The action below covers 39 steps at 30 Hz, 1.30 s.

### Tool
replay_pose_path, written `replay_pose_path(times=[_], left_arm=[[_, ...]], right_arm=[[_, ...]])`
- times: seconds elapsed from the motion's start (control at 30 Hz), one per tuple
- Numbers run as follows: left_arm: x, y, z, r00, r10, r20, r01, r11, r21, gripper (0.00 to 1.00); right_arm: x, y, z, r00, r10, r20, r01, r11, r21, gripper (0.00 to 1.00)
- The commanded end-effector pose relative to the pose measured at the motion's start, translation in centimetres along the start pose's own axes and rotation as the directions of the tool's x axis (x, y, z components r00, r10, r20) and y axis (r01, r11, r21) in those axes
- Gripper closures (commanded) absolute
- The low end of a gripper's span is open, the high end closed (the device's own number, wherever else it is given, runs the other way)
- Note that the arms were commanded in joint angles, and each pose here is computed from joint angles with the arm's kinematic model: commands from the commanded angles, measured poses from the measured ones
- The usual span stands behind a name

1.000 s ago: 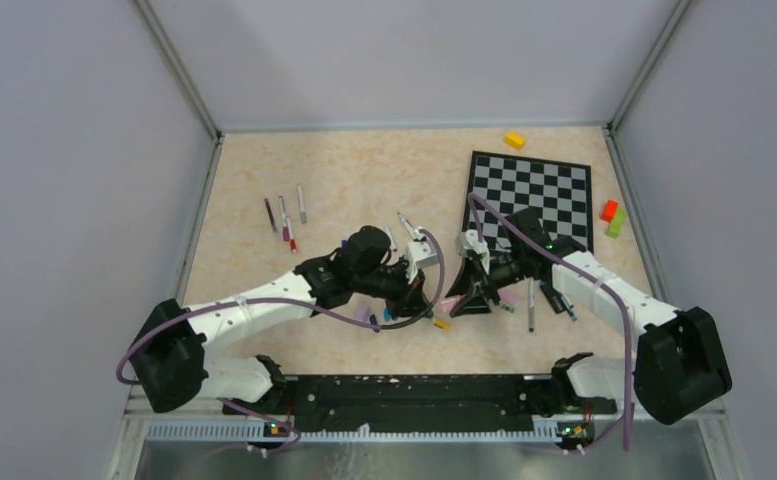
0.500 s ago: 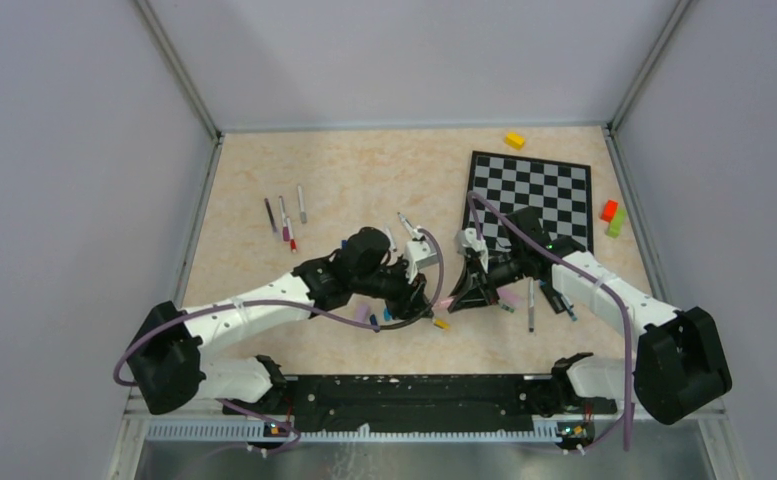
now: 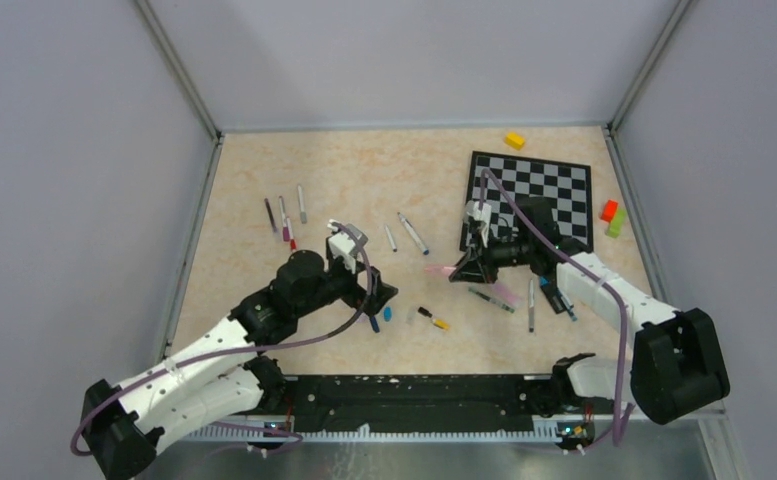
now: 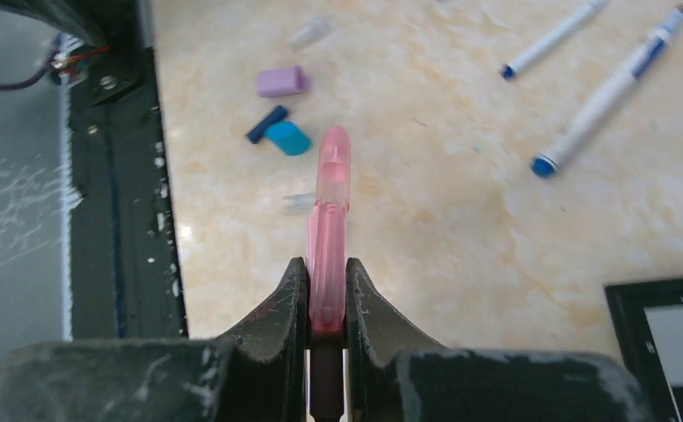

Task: Open the pen caps
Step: Place the pen cap at the center of the board.

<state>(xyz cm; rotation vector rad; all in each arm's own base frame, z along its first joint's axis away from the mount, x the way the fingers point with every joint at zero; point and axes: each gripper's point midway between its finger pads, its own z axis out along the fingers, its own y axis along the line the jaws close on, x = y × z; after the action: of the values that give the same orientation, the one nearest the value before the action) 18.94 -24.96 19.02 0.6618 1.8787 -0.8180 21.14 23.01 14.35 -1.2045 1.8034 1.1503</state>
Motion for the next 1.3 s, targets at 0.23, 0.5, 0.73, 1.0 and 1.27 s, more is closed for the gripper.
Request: replay_pose_path(times=[0.23, 0.5, 0.73, 1.0, 1.27], left_arm=[[2.7, 5.8, -0.6, 0.974, -0.206, 0.090, 0.222, 0.942, -0.252, 0.01], [3.5, 7.7, -1.2, 0.975, -0.202, 0.096, 0.223, 0.910, -0.349, 0.01], [3.6, 8.8, -2.0, 0.973, -0.199, 0.117, 0.229, 0.884, -0.408, 0.01], [2.6, 9.4, -2.9, 0.967, -0.207, 0.151, 0.252, 0.867, -0.429, 0.01], [2.3, 10.3, -2.9, 0.955, -0.243, 0.169, 0.293, 0.849, -0.439, 0.01]], right_arm=[[-1.3, -6.8, -0.8, 0.989, 0.095, 0.110, -0.127, 0.934, 0.334, 1.00], [0.3, -6.5, 1.4, 0.988, 0.147, 0.058, -0.157, 0.950, 0.269, 1.00], [-0.4, -9.6, 2.1, 0.983, 0.176, 0.055, -0.184, 0.922, 0.339, 1.00], [-2.7, -13.5, 4.0, 0.981, 0.178, 0.078, -0.195, 0.904, 0.381, 1.00], [-4.3, -16.9, 5.4, 0.954, 0.240, 0.178, -0.295, 0.851, 0.433, 1.00]])
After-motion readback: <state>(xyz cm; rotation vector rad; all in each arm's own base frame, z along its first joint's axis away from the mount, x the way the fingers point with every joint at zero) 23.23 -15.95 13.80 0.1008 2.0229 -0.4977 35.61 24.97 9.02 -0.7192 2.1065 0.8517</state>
